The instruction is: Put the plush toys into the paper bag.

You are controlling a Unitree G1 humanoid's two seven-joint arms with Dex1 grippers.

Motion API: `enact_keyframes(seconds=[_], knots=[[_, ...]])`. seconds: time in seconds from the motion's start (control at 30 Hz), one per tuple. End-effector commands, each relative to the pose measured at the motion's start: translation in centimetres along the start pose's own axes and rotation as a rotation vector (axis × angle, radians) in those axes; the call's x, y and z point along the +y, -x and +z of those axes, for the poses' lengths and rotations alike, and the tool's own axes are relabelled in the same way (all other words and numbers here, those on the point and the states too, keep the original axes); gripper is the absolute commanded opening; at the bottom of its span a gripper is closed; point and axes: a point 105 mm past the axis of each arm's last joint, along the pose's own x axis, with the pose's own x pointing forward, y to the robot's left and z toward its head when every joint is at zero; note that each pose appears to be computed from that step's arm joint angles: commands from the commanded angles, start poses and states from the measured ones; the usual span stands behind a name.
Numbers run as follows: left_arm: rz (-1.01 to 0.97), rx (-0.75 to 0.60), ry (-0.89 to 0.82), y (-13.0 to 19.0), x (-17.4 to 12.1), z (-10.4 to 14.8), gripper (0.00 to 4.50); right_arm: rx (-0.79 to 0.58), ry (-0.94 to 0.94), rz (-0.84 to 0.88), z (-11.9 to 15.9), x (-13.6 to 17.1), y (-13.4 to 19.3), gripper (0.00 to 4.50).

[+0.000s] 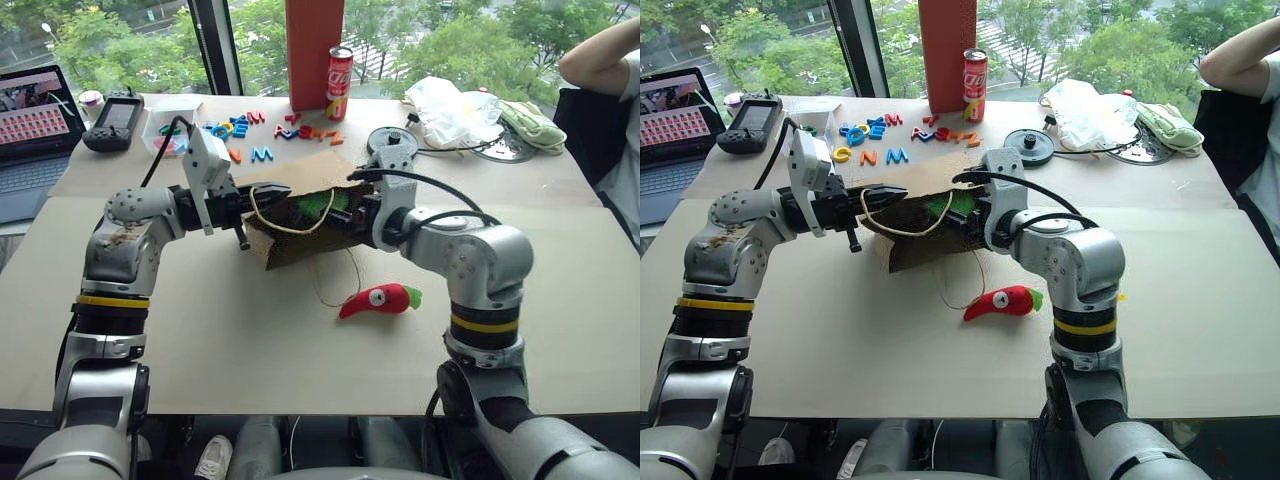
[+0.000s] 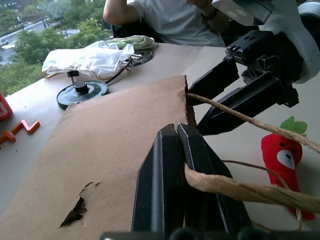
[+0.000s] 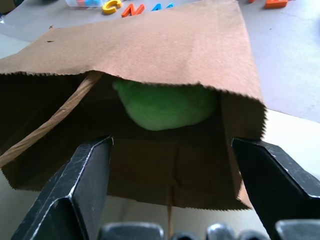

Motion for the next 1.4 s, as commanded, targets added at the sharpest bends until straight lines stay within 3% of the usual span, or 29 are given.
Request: enact_keyframes(seconds=[0.03, 0.1, 0.2, 0.3, 0.67, 0.77, 1.1, 1.3, 1.4], knots=[[0.006, -0.027, -0.056, 0.2, 0.3, 1.3, 0.0, -0.012, 0.185, 0.109, 0.3, 0.1, 3.6, 4.22], [0.006, -0.027, -0.056, 0.2, 0.3, 1.3, 0.0, 0.039, 0.289, 0.163, -0.8, 0.5, 4.8, 4.22], [0.006, -0.028, -0.058, 0.1, 0.4, 1.4, 0.0, 0.199, 0.451, 0.282, -4.7, 1.4, 6.7, 4.22], [0.005, -0.027, -0.059, 0.1, 0.4, 1.4, 0.0, 0.284, 0.509, 0.305, -7.1, 1.3, 6.8, 4.22], [0.005, -0.021, -0.058, 0.3, 0.3, 1.4, 0.0, 0.356, 0.52, 0.179, -8.9, -1.1, 4.7, 4.22], [0.005, -0.02, -0.059, 0.3, 0.3, 1.4, 0.0, 0.377, 0.513, 0.184, -9.5, -1.1, 4.6, 3.46], [0.007, -0.019, -0.059, 0.4, 0.4, 1.4, 0.0, 0.395, 0.501, 0.203, -10.0, -1.0, 5.3, 0.06], [0.006, -0.02, -0.06, 0.4, 0.3, 1.4, 0.0, 0.288, 0.501, 0.293, -8.3, 0.4, 7.2, 0.01], [0.009, -0.019, -0.063, 0.4, 0.4, 1.5, 0.0, 0.204, 0.464, 0.283, -6.2, -0.3, 8.7, 0.01]])
